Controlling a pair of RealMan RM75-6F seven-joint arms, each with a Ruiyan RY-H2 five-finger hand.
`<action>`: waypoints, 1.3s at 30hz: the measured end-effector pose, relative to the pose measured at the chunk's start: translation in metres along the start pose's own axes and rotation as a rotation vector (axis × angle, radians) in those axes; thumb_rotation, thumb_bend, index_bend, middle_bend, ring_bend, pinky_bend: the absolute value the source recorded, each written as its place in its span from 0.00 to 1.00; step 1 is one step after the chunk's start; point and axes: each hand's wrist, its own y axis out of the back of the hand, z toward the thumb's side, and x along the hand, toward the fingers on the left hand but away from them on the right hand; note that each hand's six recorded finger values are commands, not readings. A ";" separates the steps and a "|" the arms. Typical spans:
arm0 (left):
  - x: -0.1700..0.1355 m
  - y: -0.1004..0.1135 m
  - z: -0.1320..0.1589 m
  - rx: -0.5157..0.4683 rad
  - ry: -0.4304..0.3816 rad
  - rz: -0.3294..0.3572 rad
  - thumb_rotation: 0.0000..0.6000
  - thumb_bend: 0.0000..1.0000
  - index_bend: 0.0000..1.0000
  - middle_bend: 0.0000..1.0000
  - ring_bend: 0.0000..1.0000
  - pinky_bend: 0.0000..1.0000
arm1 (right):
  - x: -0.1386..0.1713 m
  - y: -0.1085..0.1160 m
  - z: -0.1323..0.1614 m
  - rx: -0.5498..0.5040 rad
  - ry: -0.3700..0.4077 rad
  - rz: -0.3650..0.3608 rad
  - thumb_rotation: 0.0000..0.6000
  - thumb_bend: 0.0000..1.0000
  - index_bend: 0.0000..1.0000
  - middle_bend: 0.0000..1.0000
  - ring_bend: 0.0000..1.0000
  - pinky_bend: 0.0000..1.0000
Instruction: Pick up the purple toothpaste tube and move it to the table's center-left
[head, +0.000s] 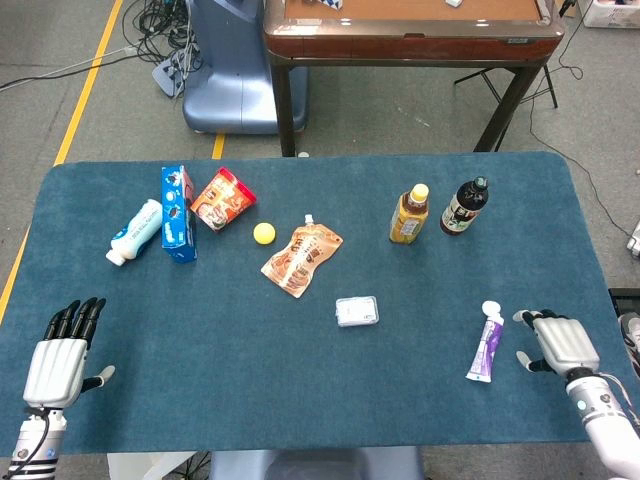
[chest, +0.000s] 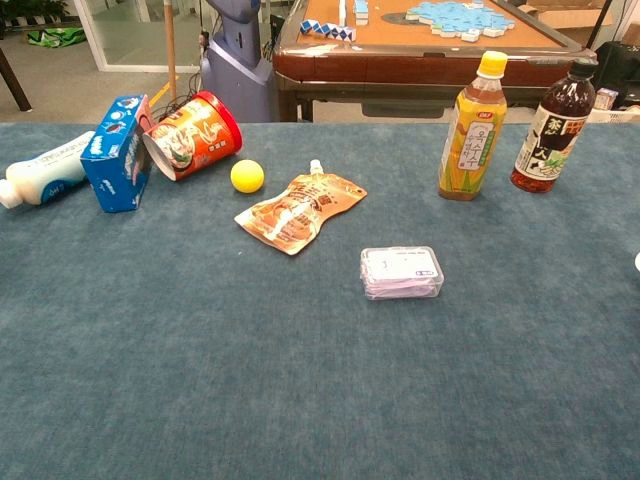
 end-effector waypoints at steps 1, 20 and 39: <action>0.000 0.000 0.000 -0.001 -0.001 0.000 1.00 0.00 0.00 0.07 0.06 0.08 | -0.002 -0.002 0.001 0.001 0.003 0.004 1.00 0.38 0.25 0.30 0.20 0.28; -0.003 0.004 -0.002 -0.002 0.004 0.011 1.00 0.00 0.00 0.07 0.06 0.08 | -0.023 -0.022 0.030 -0.044 0.110 0.018 1.00 0.38 0.23 0.30 0.20 0.28; -0.007 0.011 -0.004 0.005 0.009 0.026 1.00 0.00 0.00 0.07 0.06 0.08 | -0.026 -0.009 0.109 -0.103 0.364 -0.052 1.00 0.38 0.23 0.30 0.20 0.28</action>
